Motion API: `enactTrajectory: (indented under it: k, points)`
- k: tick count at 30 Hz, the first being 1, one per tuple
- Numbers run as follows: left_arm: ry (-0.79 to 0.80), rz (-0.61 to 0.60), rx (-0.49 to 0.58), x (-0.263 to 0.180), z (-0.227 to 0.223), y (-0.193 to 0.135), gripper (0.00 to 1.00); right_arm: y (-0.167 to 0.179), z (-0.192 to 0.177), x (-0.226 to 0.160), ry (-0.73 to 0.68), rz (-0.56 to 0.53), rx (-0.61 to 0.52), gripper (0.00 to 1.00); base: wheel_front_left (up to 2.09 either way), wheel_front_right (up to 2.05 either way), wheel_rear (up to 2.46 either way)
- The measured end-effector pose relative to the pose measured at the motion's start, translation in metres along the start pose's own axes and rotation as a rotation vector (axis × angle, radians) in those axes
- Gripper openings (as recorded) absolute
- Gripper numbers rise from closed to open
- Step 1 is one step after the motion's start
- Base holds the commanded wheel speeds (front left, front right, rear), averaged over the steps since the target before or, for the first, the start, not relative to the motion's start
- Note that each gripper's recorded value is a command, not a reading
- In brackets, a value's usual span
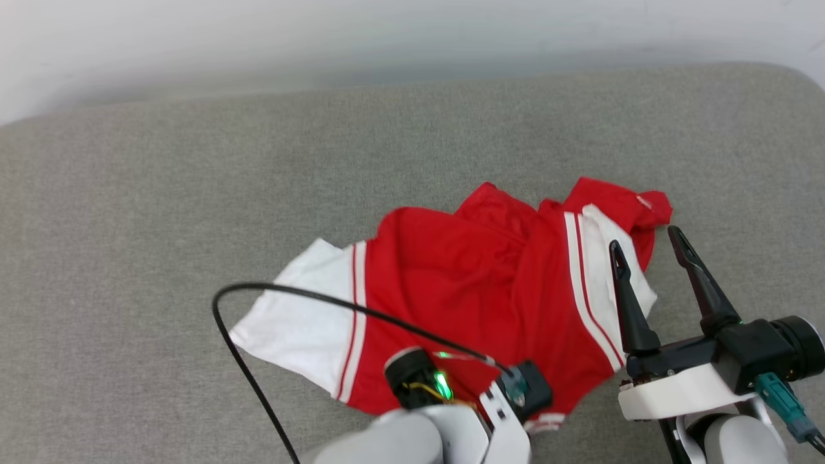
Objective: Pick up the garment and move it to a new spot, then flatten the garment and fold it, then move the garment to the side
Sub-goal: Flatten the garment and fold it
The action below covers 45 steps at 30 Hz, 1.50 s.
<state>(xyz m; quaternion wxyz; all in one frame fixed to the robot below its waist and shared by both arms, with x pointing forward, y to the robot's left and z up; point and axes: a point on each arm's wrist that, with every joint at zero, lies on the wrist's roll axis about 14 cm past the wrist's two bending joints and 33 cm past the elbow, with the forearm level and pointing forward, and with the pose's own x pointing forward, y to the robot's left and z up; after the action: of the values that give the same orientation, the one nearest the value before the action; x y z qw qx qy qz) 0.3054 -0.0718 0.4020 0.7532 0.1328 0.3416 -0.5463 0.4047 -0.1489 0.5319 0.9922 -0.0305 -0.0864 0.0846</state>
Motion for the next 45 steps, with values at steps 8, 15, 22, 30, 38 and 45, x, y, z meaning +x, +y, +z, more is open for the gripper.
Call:
enactTrajectory:
  k: [8, 15, 22, 30, 38, 45]
  points:
    - [0.022, -0.059, -0.002, -0.001, -0.016, -0.044, 0.0, 0.004, 0.011, -0.008, -0.022, 0.008, -0.001, 1.0, 0.0, 0.0, 0.0]
    - [-0.03, -0.078, -0.046, 0.004, -0.019, -0.059, 1.0, 0.008, 0.011, -0.008, -0.022, 0.018, 0.002, 1.0, 0.0, 0.0, 0.0]
    - [-0.246, 0.094, -0.088, -0.016, 0.016, -0.009, 1.0, 0.014, 0.011, -0.009, -0.021, 0.034, 0.008, 1.0, 0.0, 0.0, 0.0]
    - [-0.46, 0.468, -0.238, -0.093, 0.018, 0.083, 1.0, 0.021, 0.02, -0.012, -0.044, 0.051, 0.018, 1.0, 0.0, 0.0, 0.0]
    - [-0.323, 0.826, -0.364, -0.171, -0.069, 0.146, 1.0, 0.021, 0.013, -0.011, -0.026, 0.052, 0.021, 1.0, 0.0, 0.0, 0.0]
    - [-0.235, 0.781, -0.537, -0.173, -0.104, 0.13, 1.0, 0.022, -0.001, -0.007, 0.008, 0.056, 0.021, 1.0, 0.0, 0.0, 0.0]
